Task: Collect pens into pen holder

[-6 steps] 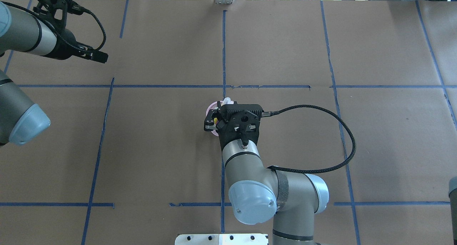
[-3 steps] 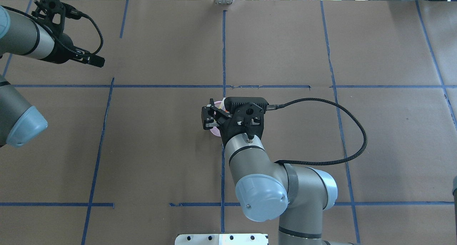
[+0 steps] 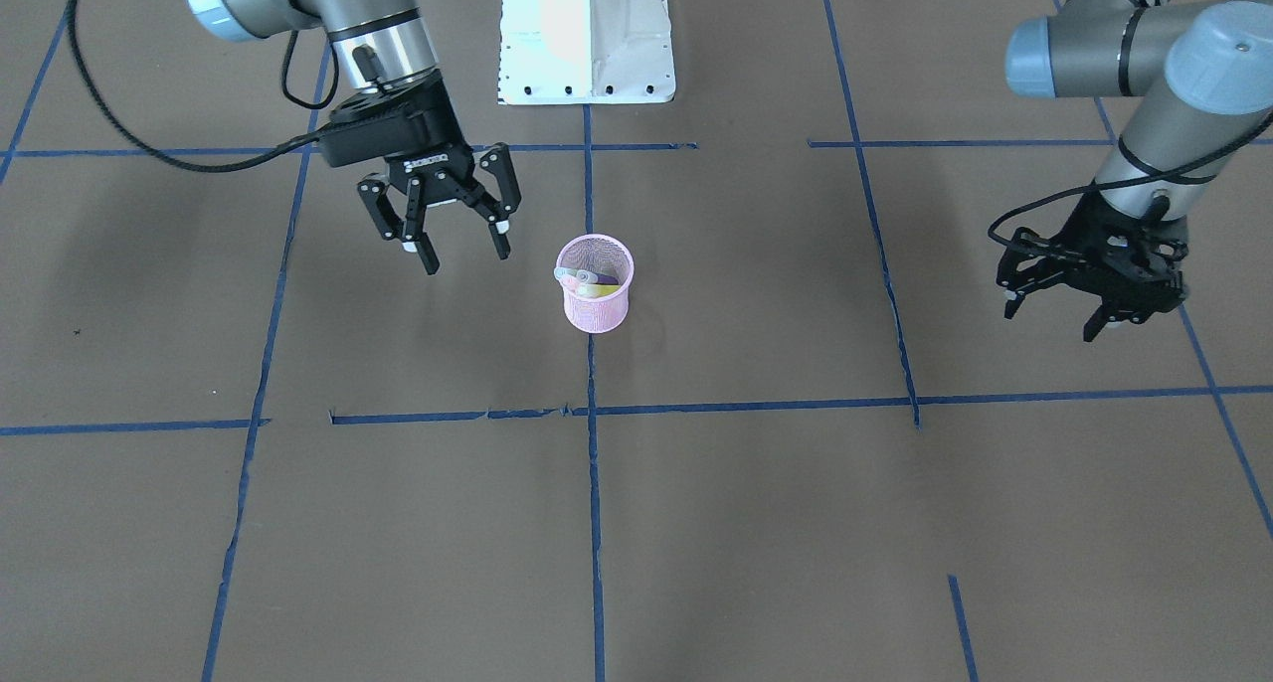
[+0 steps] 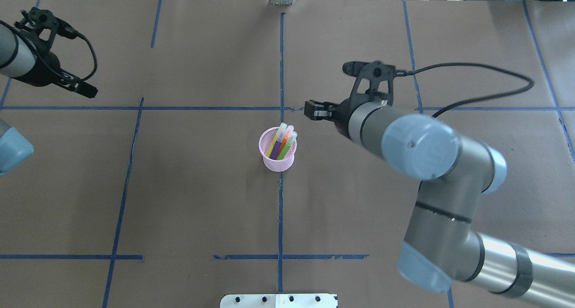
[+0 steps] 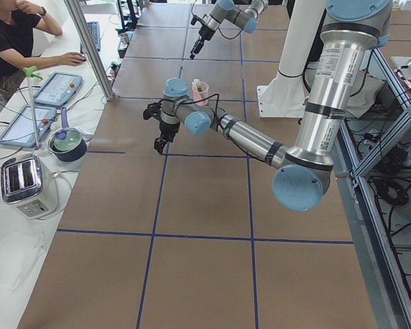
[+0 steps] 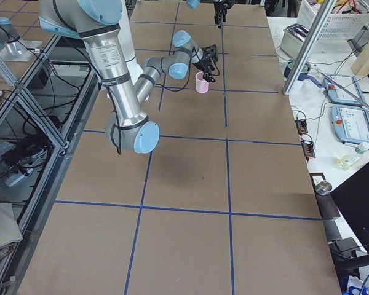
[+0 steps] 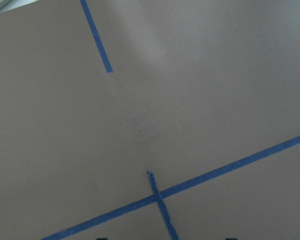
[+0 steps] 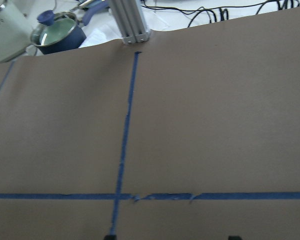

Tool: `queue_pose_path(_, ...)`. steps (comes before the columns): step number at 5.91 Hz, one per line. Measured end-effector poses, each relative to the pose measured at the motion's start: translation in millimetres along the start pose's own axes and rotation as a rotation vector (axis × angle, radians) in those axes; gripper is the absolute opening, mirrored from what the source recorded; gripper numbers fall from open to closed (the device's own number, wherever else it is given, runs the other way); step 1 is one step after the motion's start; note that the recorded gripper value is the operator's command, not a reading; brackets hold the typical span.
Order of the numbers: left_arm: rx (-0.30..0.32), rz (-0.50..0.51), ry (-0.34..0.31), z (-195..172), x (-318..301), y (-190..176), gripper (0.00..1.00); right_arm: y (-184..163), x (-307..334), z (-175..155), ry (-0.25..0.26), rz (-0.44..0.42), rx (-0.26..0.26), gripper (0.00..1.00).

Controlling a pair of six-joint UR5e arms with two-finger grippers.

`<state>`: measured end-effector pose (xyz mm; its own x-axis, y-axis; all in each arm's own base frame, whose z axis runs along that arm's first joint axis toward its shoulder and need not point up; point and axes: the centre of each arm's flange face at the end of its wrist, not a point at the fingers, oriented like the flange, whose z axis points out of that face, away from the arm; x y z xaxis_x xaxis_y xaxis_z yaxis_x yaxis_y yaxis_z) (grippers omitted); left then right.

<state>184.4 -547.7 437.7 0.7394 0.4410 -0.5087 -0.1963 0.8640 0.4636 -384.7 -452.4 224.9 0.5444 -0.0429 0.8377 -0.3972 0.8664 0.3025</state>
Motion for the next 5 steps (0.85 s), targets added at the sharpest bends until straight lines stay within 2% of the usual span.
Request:
queue_pose_path(1,-0.038,0.019,0.002,-15.0,-58.0,17.9,0.88,-49.0,70.6,-7.8,0.048,-0.044,-0.109,0.81)
queue_pose_path(2,-0.057,0.017,0.028,-33.7,-110.5,33.6,1.00,-90.3,147.5,-19.7,0.094,-0.089,-0.192,1.00)
queue_pose_path(3,-0.067,-0.013,0.049,-52.7,-150.6,48.3,1.00,-122.4,222.4,-35.4,0.150,-0.076,-0.259,1.00)
queue_pose_path(4,-0.078,-0.065,0.059,-66.6,-177.9,62.6,1.00,-137.9,280.5,-49.2,0.204,-0.020,-0.301,1.00)
queue_pose_path(5,-0.090,-0.118,0.060,-75.8,-196.8,75.8,1.00,-142.5,328.5,-60.0,0.242,-0.005,-0.325,1.00)
